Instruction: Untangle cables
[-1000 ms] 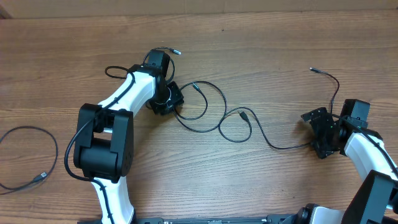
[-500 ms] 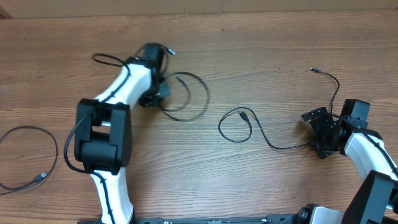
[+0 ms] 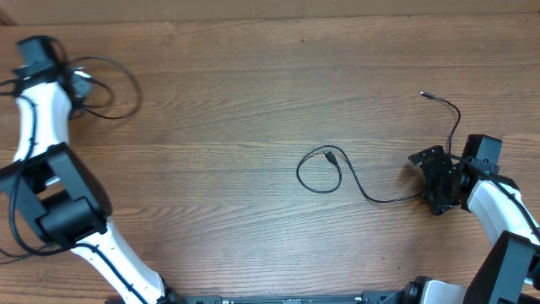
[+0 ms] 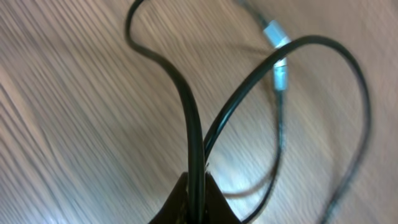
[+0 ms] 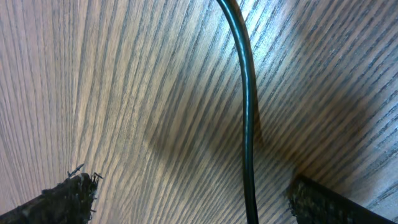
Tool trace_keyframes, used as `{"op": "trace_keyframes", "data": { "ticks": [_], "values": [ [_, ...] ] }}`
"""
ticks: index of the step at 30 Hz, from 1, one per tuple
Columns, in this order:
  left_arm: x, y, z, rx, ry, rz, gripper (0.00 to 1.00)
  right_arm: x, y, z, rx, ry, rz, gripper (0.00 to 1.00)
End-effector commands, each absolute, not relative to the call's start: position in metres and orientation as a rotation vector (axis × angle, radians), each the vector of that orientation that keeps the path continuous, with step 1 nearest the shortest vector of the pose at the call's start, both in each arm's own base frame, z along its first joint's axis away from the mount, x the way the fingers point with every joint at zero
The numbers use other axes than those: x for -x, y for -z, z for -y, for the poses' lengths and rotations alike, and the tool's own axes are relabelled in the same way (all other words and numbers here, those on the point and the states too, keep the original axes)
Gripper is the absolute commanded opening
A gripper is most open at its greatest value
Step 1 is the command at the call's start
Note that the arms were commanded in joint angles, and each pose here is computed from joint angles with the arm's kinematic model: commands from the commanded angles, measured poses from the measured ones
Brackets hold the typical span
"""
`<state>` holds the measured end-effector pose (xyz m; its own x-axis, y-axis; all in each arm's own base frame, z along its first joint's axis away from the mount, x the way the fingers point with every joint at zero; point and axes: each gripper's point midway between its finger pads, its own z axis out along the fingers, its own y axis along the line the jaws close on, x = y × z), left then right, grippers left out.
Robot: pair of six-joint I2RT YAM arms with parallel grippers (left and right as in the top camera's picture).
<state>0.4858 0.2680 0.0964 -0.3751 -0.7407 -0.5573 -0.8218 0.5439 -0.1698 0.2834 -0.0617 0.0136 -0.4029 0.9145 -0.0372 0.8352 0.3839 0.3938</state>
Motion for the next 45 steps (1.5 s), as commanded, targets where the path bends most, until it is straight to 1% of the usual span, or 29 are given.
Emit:
{"op": "trace_keyframes", "data": {
  "ticks": [1, 5, 6, 8, 9, 10, 11, 13, 14, 16, 18, 19, 20, 22, 23, 27, 31, 35, 38, 42, 45],
  "values": [
    [-0.501, -0.097, -0.298, 1.183, -0.177, -2.137, 0.04, -0.250, 0.017, 0.062, -1.643, -0.342, -2.480, 1.00],
    [-0.517, -0.080, -0.296, 1.092, -0.109, -2.162, 0.04, -0.250, 0.017, 0.062, -1.643, -0.342, -2.480, 1.00],
    [-0.518, -0.069, -0.286, 1.087, -0.098, -2.201, 0.04, -0.250, 0.017, 0.062, -1.643, -0.342, -2.480, 1.00],
    [-0.516, -0.063, -0.274, 1.086, -0.090, -2.242, 0.05, -0.250, 0.017, 0.062, -1.643, -0.342, -2.480, 1.00],
    [-0.515, -0.060, -0.267, 1.093, -0.081, -2.261, 0.09, -0.250, 0.017, 0.062, -1.643, -0.342, -2.480, 1.00],
    [-0.514, -0.057, -0.260, 1.097, -0.075, -2.282, 0.21, -0.250, 0.017, 0.062, -1.644, -0.341, -2.481, 1.00],
    [-0.514, -0.055, -0.254, 1.091, -0.072, -2.301, 0.45, -0.250, 0.017, 0.062, -1.643, -0.342, -2.481, 1.00],
    [-0.512, -0.053, -0.250, 1.103, -0.077, -2.314, 0.76, -0.250, 0.017, 0.062, -1.643, -0.342, -2.481, 1.00],
    [-0.510, -0.052, -0.249, 1.116, -0.073, -2.317, 0.86, -0.250, 0.017, 0.062, -1.644, -0.341, -2.481, 1.00],
    [-0.495, -0.049, -0.249, 1.218, -0.064, -2.333, 1.00, -0.250, 0.017, 0.062, -1.643, -0.342, -2.481, 1.00],
    [-0.465, -0.049, -0.248, 1.459, -0.030, -2.347, 1.00, -0.250, 0.017, 0.062, -1.643, -0.342, -2.480, 1.00],
    [-0.460, -0.050, -0.246, 1.503, -0.011, -2.353, 1.00, -0.250, 0.017, 0.062, -1.643, -0.342, -2.480, 1.00],
    [-0.453, -0.054, -0.233, 1.563, 0.082, -2.385, 1.00, -0.250, 0.017, 0.062, -1.643, -0.342, -2.480, 1.00],
    [-0.446, -0.062, -0.214, 1.591, 0.192, -2.447, 1.00, -0.250, 0.017, 0.062, -1.643, -0.342, -2.480, 1.00],
    [-0.439, -0.069, -0.204, 1.621, 0.208, -2.484, 0.99, -0.250, 0.017, 0.062, -1.643, -0.342, -2.480, 1.00],
    [-0.435, -0.094, -0.176, 1.582, 0.212, -2.580, 0.99, -0.250, 0.017, 0.062, -1.643, -0.342, -2.481, 1.00],
    [-0.440, -0.116, -0.133, 1.443, 0.259, -2.675, 1.00, -0.250, 0.017, 0.062, -1.643, -0.342, -2.480, 1.00],
    [-0.453, -0.143, -0.076, 1.189, 0.395, -2.739, 1.00, -0.250, 0.017, 0.062, -1.643, -0.342, -2.480, 1.00],
    [-0.455, -0.172, -0.039, 0.980, 0.415, -2.758, 0.99, -0.251, 0.016, 0.062, -1.643, -0.341, -2.480, 1.00],
    [-0.446, -0.218, -0.002, 0.775, 0.435, -2.722, 1.00, -0.266, 0.013, 0.068, -1.595, -0.357, -2.426, 1.00],
    [-0.428, -0.260, 0.013, 0.680, 0.432, -2.661, 0.99, -0.276, 0.009, 0.070, -1.579, -0.381, -2.388, 1.00]
  ]
}}
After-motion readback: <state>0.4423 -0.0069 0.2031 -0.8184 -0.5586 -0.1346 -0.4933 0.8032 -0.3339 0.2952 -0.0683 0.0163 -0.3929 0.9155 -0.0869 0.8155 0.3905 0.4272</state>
